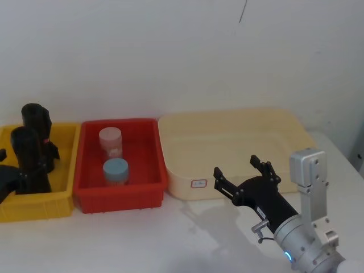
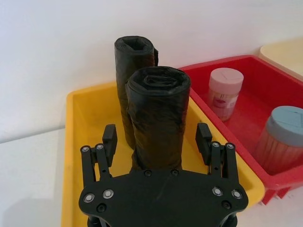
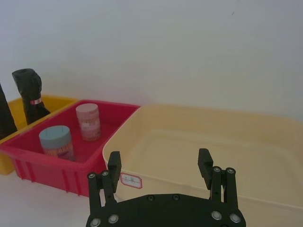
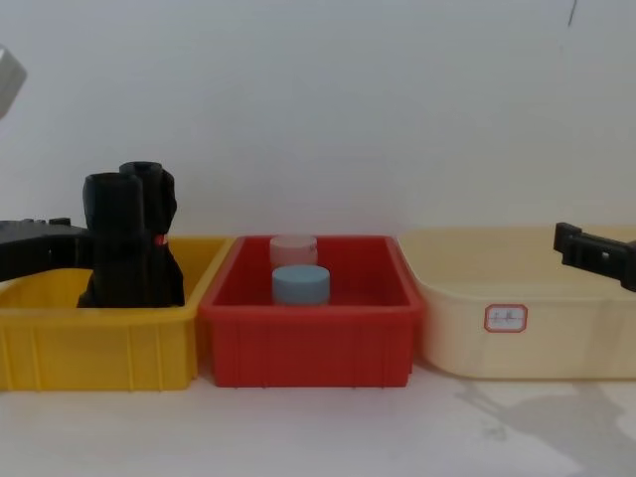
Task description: Pick up the garbage bag with the one hand and transfer it to the other hand.
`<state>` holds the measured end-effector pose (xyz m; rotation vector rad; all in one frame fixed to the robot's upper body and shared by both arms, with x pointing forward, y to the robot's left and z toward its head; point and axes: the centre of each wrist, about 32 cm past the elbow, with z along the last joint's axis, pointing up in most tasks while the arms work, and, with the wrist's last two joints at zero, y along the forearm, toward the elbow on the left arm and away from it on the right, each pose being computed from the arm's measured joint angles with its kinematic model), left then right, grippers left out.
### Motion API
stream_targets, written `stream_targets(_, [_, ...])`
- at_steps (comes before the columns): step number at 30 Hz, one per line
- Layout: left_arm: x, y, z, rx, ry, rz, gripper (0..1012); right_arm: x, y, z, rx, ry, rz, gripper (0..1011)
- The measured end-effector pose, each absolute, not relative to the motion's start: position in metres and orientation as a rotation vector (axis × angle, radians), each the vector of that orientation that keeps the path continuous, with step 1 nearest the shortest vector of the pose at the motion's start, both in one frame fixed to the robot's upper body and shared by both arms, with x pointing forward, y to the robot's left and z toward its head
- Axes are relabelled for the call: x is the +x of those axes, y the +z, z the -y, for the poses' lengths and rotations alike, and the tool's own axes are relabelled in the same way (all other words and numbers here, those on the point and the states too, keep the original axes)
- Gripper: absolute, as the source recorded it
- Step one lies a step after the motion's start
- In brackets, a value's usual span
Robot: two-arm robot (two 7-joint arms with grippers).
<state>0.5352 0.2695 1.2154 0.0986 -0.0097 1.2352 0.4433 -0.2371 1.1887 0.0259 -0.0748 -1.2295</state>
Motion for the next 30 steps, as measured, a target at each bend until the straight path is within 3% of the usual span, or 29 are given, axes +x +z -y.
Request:
stream_targets(13, [0.552, 1.214, -0.266, 0.119, 1.24, 0.016, 992, 0.443, 1.189, 0.237, 0.026, -1.23, 0.075, 1004])
stream_targets(30, [0.559, 1.214, -0.264, 0.128, 1.242, 0.019, 565, 0.443, 1.189, 0.237, 0.026, -1.23, 0.075, 1004])
